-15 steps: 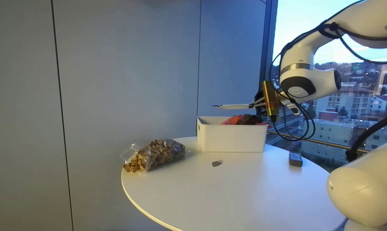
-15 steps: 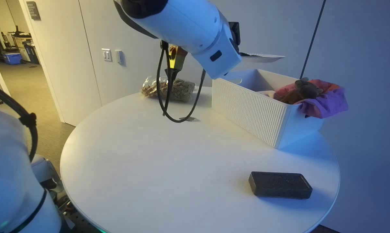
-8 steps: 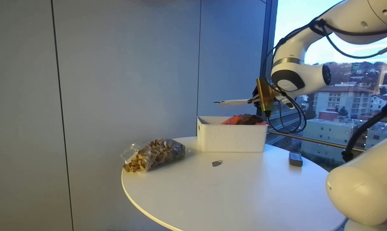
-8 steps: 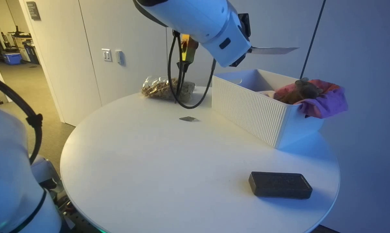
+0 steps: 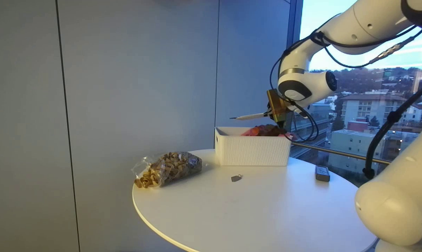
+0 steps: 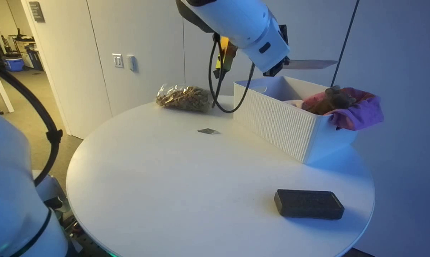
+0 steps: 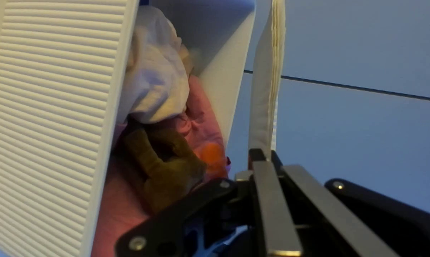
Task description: Put the disposable plate into the basket
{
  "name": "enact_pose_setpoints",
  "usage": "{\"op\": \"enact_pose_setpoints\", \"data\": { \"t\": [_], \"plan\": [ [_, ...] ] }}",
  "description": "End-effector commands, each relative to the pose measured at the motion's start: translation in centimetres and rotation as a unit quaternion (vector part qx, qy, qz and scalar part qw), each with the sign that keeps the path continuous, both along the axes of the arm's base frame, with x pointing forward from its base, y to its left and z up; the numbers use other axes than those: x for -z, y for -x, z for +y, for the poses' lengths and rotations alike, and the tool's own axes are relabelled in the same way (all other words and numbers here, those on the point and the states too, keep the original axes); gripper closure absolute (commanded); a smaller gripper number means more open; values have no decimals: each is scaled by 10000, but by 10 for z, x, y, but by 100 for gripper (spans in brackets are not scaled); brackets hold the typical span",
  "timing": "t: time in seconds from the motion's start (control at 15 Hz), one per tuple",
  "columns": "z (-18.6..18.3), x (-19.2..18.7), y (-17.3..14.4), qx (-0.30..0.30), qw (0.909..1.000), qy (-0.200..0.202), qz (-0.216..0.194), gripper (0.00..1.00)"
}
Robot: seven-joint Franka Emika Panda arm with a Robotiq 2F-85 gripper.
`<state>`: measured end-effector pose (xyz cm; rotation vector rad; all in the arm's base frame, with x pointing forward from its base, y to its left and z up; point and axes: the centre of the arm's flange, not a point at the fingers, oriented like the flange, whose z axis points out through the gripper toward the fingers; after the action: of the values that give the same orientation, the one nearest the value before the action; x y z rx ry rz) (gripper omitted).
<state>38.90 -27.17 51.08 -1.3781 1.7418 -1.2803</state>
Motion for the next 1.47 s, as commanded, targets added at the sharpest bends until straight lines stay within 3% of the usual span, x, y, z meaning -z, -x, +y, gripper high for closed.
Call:
{"op": "enact_pose_setpoints", "data": {
  "t": [0.0, 0.27, 0.33, 0.87, 1.07, 1.13, 1.27, 1.33, 1.4],
  "plan": [
    [-12, -2, -35, 198, 9994, 21, 273, 98],
    [-17, 18, -50, 204, 9985, -109, 491, 98],
    [-16, 19, -51, 181, 9984, -106, 517, 71],
    [5, -23, -28, -84, 9998, 70, 170, 71],
    [4, -13, -33, -411, 9985, -176, 308, 71],
    [5, -5, -36, -561, 9974, -289, 356, 95],
    [10, 8, -40, -765, 9950, -423, 474, 93],
    [12, 12, -41, -838, 9941, -430, 544, 71],
    [13, 13, -40, -909, 9931, -414, 606, 71]
  ]
}}
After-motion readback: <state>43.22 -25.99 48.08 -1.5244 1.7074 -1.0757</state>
